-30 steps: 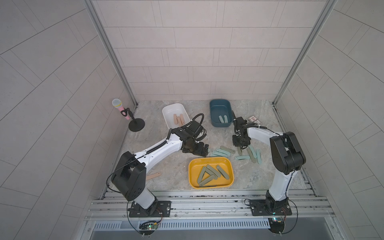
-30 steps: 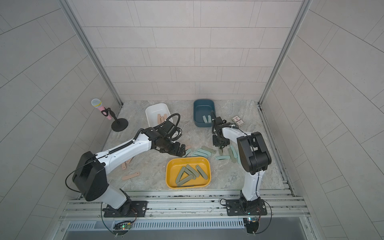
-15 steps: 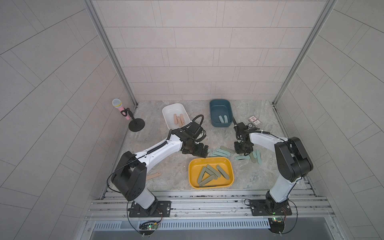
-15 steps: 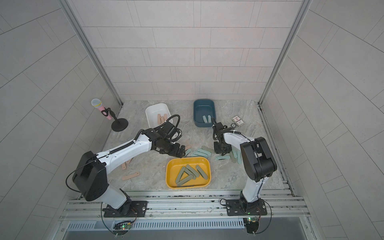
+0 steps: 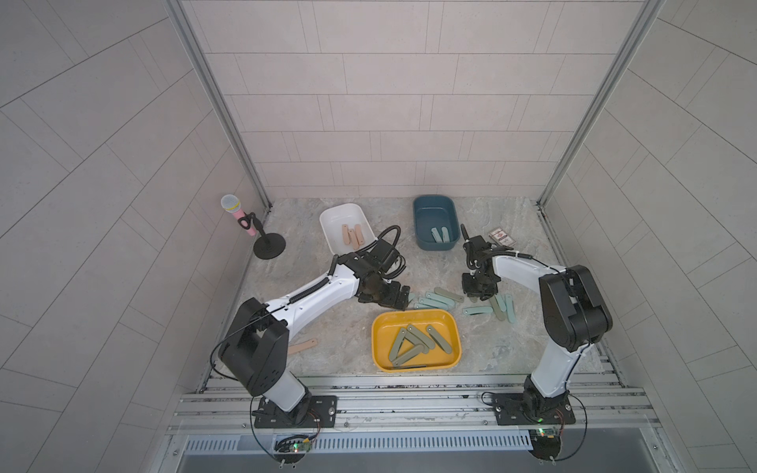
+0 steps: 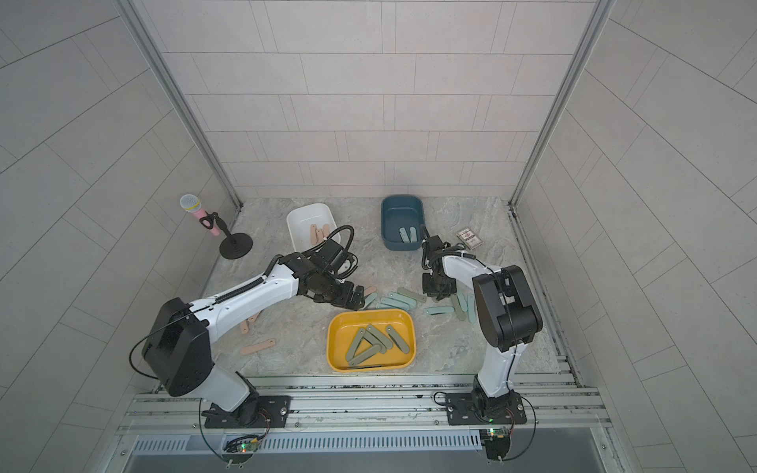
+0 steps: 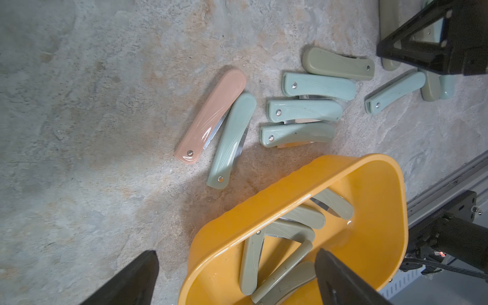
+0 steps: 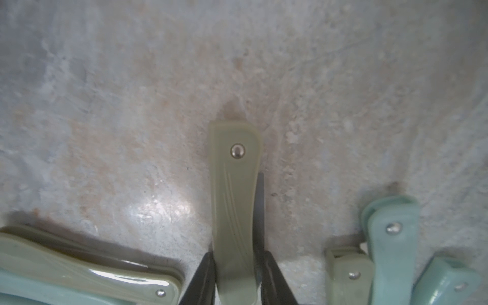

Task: Place the fruit knives into the storage box by color
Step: Pick up the fruit knife from the center of the board, then place the fruit knife in the storage box.

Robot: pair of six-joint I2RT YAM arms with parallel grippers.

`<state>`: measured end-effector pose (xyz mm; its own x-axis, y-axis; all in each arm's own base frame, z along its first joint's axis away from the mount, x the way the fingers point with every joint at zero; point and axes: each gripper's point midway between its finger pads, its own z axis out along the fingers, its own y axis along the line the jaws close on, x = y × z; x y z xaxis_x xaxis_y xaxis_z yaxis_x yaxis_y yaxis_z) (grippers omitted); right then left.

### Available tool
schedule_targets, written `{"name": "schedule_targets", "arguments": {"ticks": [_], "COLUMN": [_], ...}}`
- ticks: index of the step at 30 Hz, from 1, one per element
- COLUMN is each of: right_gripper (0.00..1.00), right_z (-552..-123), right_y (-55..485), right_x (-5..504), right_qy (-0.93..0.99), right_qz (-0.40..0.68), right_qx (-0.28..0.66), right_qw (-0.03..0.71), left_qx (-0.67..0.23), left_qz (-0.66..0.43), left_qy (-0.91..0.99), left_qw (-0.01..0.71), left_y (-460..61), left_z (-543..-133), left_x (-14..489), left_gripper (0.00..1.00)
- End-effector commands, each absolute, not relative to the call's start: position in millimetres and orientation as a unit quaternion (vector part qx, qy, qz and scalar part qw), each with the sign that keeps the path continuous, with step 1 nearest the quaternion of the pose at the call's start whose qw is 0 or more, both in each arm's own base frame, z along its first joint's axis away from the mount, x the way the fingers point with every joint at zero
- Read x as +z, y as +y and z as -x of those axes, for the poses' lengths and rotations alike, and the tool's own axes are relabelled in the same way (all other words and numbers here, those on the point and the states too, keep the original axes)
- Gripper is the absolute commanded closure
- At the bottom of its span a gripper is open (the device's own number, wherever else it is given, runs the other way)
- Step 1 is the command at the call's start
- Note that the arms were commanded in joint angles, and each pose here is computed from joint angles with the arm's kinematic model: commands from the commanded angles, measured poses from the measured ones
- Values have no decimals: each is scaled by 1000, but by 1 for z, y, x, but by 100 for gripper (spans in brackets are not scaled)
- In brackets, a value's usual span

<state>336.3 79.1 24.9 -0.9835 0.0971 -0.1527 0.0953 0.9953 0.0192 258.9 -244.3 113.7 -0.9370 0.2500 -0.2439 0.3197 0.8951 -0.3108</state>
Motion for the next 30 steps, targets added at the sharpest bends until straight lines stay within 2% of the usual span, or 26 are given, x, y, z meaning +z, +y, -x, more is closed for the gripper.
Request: {"name": "schedule_targets", "arguments": {"ticks": [1, 8, 18, 24, 26, 30], "right_gripper": [78, 79, 79, 80, 80, 80], "right_z": [-341, -342, -278, -225, -211, -190], "right_y": [72, 76, 140, 222, 235, 247], "right_x": [41, 79, 133, 138, 138, 109], "right_qy": [995, 992, 985, 975, 972, 972], "right_qz": [-53, -45, 34, 103, 129, 165], "right_qx": [-11, -8, 33, 95, 95, 78], "right_qw": [86, 120, 164, 170, 172, 148], "left_qx": [-166, -161, -111, -88, -83, -118], "left_qz": [-144, -122, -83, -9, 2, 14], "left_qy": [971, 975, 987, 991, 991, 989], "left_qw": [98, 98, 86, 98, 105, 89], "left_y": [-239, -233, -198, -162, -150, -160], "left_z": [-263, -269, -253, -248, -255, -251], "left_x": [116, 114, 119, 116, 124, 108], "left_gripper": [0, 0, 0, 0, 0, 0]}}
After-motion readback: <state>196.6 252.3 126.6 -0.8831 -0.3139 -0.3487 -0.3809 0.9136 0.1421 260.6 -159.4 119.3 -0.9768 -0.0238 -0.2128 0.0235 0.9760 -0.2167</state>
